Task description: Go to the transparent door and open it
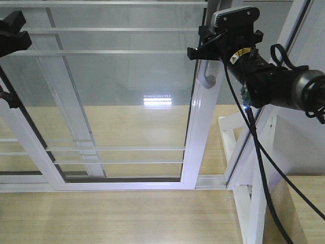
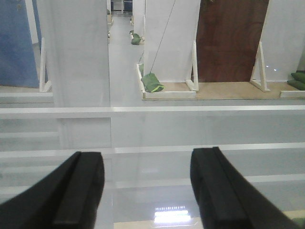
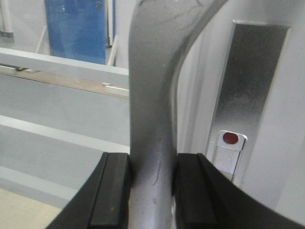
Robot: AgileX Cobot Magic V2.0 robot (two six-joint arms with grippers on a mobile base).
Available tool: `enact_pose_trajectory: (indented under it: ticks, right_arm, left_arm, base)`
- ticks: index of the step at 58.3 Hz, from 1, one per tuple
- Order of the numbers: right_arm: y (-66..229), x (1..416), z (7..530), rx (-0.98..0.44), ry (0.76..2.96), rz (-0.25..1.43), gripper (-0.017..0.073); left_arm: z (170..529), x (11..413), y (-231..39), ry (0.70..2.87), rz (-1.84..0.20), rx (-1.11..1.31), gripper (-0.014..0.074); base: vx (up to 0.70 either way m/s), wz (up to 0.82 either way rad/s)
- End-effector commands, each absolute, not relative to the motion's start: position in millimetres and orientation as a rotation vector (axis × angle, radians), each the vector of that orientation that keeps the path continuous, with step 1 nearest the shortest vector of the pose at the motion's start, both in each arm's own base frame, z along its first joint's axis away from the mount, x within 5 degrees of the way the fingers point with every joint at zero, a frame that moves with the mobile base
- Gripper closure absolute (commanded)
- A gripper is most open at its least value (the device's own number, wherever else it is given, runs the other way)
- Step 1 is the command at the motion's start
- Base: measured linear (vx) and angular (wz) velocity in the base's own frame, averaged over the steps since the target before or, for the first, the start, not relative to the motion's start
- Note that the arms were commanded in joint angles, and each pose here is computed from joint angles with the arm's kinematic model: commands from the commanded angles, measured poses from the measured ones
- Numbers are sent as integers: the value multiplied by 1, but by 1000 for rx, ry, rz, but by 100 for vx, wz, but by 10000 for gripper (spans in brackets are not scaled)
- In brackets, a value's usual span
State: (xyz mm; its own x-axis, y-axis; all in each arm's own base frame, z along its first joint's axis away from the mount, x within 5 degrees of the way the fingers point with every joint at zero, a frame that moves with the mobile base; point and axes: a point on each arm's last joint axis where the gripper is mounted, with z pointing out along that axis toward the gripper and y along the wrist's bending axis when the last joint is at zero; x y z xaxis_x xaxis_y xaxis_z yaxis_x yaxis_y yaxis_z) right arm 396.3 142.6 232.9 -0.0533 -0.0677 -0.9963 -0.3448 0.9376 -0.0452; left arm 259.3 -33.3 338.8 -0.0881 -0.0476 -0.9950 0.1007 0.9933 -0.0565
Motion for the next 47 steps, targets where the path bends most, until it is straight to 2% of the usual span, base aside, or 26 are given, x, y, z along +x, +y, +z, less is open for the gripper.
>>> enact_pose_trajectory:
  ticks: [1, 9, 18, 25, 35, 47]
  right_arm:
    - [168, 372, 283, -427, 1386, 290, 401]
    - [179, 365, 282, -485, 1405, 302, 401]
    - [174, 345, 289, -524, 1444, 294, 401]
    - [161, 322, 298, -490, 1444, 300, 426]
    - [136, 277, 301, -432, 1461, 299, 570]
    - [97, 218, 283, -381, 1501, 196, 566]
  left_arm:
    - [362, 258, -32, 1528, -130, 18, 77]
    - [362, 258, -32, 1528, -130, 18, 77]
    - [360, 257, -33, 1550, -133, 22, 77]
    - [354, 257, -37, 1614, -148, 42, 77]
    - [348, 253, -54, 1676, -197, 106, 77]
    - [348, 248, -80, 1662, -273, 188, 77]
  base:
    - [0, 0]
    - [0, 0]
    - [0, -1]
    - [0, 0]
    - [0, 0]
    - [0, 0]
